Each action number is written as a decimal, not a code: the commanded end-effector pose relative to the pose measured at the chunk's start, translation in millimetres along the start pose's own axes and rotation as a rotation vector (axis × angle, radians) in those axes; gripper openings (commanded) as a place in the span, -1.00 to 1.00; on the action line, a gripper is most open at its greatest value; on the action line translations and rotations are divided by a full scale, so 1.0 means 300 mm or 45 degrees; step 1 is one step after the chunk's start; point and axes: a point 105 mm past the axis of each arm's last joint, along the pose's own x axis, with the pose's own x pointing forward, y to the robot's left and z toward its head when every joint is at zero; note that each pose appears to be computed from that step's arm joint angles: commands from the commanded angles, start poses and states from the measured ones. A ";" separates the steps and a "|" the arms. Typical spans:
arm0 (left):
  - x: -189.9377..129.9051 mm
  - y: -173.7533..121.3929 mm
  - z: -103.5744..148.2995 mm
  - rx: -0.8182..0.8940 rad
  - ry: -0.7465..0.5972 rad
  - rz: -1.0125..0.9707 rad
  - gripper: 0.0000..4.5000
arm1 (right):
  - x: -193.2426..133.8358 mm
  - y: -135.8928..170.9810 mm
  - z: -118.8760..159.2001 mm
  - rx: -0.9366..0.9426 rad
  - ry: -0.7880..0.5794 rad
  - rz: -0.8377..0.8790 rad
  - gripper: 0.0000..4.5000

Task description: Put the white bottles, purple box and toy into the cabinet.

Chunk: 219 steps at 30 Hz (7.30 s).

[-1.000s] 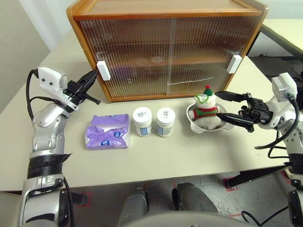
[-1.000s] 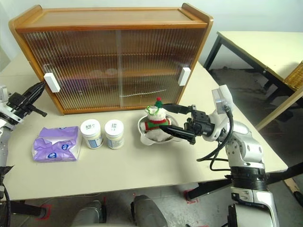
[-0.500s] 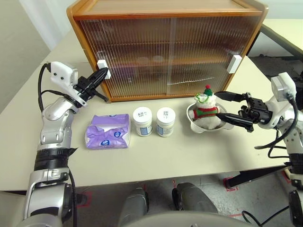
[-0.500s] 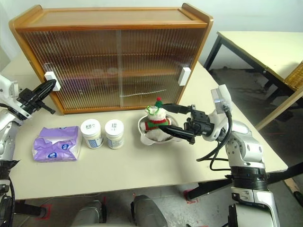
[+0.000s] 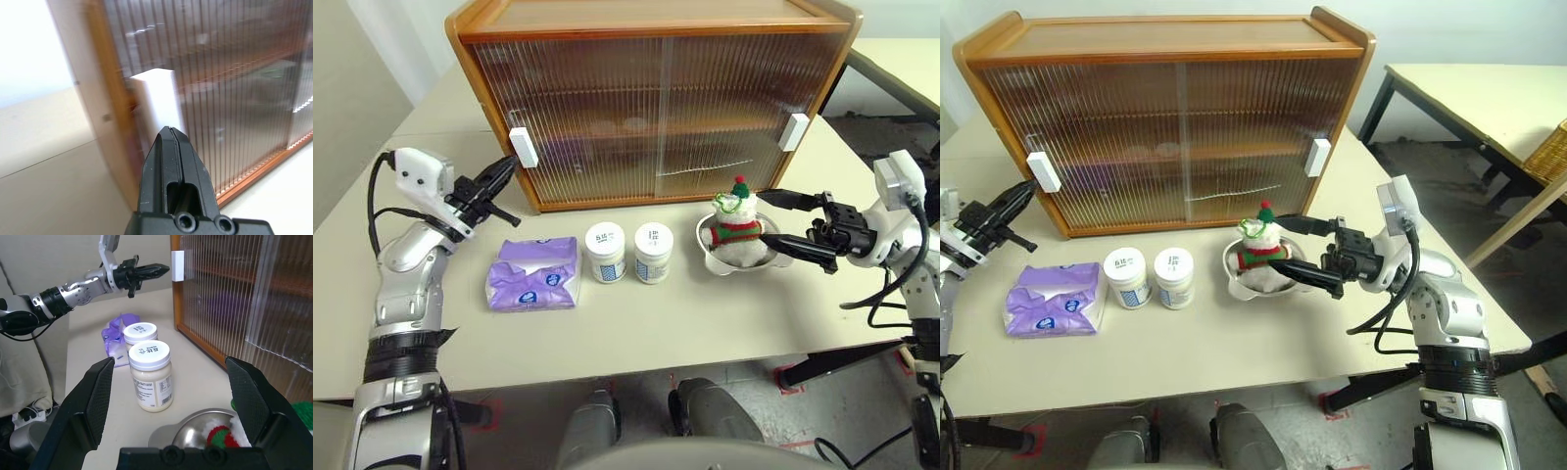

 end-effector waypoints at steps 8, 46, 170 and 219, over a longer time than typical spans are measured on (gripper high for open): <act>0.021 0.018 0.008 0.032 0.003 0.014 -0.99 | 0.008 -0.002 0.011 -0.019 0.036 0.018 1.00; 0.166 -0.130 0.027 -0.059 -0.095 -0.235 -0.99 | -0.005 -0.004 0.047 -0.060 -0.060 -0.101 1.00; -0.471 -0.135 -0.331 -1.010 1.205 0.009 -0.17 | 0.056 0.034 0.003 -0.079 0.008 0.023 1.00; 0.057 -0.045 0.140 -1.185 0.250 0.216 -0.98 | 0.075 0.044 0.001 -0.077 -0.033 0.016 1.00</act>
